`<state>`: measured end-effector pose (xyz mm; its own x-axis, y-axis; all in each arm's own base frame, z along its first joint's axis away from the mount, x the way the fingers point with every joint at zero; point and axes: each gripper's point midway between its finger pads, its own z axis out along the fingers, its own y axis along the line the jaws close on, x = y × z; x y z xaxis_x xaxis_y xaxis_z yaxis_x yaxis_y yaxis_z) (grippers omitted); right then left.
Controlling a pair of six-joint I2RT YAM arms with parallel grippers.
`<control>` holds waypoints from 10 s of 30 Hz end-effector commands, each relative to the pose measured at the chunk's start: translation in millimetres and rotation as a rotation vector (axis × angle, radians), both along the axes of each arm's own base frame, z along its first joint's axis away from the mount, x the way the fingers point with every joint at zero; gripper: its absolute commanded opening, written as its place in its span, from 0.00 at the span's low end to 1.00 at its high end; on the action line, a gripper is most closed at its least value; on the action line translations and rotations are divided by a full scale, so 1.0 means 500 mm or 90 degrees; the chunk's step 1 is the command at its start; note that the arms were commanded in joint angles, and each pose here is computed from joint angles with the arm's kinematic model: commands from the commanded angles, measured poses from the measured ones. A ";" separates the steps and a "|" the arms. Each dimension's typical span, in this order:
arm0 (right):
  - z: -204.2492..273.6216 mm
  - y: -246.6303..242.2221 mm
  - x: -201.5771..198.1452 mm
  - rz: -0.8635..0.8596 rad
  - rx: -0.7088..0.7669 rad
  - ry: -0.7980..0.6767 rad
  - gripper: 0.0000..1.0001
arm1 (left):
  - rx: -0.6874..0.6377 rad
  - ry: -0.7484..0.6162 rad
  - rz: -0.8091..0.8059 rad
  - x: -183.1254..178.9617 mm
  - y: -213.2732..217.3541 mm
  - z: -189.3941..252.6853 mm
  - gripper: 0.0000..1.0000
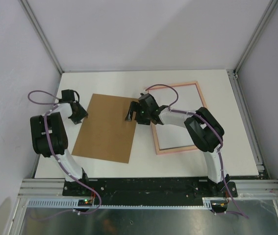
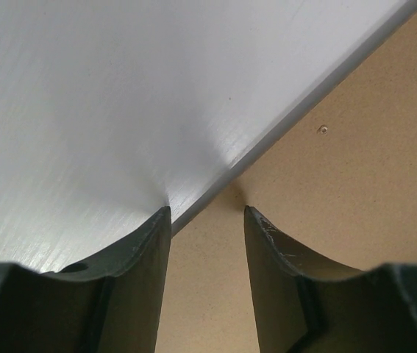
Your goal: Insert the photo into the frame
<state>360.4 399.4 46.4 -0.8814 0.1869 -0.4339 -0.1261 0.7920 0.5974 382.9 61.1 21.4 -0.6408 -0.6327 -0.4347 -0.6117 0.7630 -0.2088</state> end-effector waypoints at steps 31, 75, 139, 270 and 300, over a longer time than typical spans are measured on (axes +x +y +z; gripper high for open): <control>0.315 0.117 -0.068 0.145 0.332 -0.114 0.88 | -0.153 -0.001 -0.068 -0.026 -0.100 -0.022 0.46; 0.398 0.185 -0.087 0.159 0.578 -0.078 0.79 | -0.349 -0.131 -0.135 -0.052 -0.225 0.137 0.48; -0.107 0.047 -0.086 0.022 0.009 0.052 0.97 | -0.135 0.087 0.064 -0.176 -0.023 -0.082 0.11; 0.307 -0.179 -0.053 -0.042 0.341 -0.119 0.85 | -0.182 0.045 -0.250 -0.056 -0.342 -0.060 0.05; 0.328 -0.283 -0.086 -0.132 0.078 -0.134 0.00 | -0.198 -0.156 -0.230 0.024 -0.358 0.161 0.19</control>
